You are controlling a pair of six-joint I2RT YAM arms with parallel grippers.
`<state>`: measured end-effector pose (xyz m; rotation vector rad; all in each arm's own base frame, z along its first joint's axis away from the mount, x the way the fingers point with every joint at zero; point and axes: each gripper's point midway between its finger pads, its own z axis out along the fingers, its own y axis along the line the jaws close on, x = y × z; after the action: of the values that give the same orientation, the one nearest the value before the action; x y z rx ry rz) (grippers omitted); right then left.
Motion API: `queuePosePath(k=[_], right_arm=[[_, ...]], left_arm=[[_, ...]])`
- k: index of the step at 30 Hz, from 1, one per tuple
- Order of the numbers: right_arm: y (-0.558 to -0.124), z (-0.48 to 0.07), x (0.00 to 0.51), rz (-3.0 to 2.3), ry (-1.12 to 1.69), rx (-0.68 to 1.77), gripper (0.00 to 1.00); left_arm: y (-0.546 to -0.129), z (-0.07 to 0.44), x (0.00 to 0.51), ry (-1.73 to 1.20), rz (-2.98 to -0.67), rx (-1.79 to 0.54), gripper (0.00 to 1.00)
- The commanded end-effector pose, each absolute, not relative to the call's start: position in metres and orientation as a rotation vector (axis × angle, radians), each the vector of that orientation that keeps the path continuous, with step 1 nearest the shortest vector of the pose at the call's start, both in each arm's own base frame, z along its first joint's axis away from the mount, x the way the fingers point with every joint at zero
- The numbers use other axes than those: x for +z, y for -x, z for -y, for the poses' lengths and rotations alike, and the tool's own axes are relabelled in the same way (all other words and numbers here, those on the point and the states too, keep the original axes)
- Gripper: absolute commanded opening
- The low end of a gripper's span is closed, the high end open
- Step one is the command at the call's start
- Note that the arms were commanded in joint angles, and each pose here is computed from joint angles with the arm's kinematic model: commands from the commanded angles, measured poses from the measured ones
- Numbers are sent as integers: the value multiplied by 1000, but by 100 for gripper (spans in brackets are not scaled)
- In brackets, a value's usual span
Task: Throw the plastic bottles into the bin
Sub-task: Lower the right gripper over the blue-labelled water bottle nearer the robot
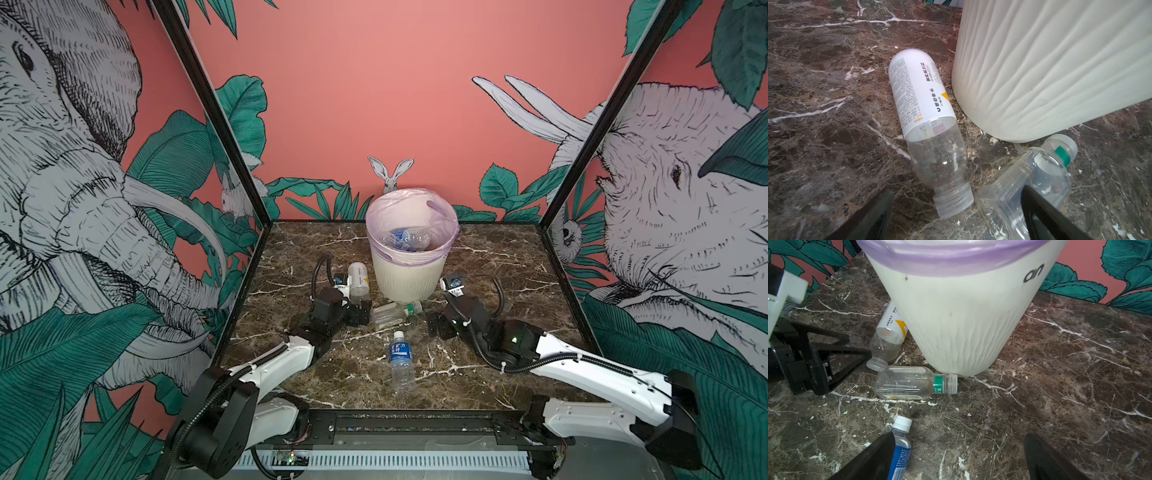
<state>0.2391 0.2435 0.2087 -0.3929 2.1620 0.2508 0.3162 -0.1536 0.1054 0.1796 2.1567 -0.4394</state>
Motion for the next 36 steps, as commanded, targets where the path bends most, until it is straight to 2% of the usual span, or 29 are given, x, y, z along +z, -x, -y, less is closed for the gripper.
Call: queuePosePath(k=[1, 14, 36], right_arm=[[-236, -257, 199, -2181, 367, 303, 99], [-209, -300, 145, -2319, 387, 420, 98], [-154, -348, 93, -2471, 459, 537, 95]], left_arm=[[-321, 155, 116, -164, -2127, -460, 97], [-321, 155, 116, -160, -2130, -466, 97], [-321, 156, 116, -160, -2130, -477, 96]])
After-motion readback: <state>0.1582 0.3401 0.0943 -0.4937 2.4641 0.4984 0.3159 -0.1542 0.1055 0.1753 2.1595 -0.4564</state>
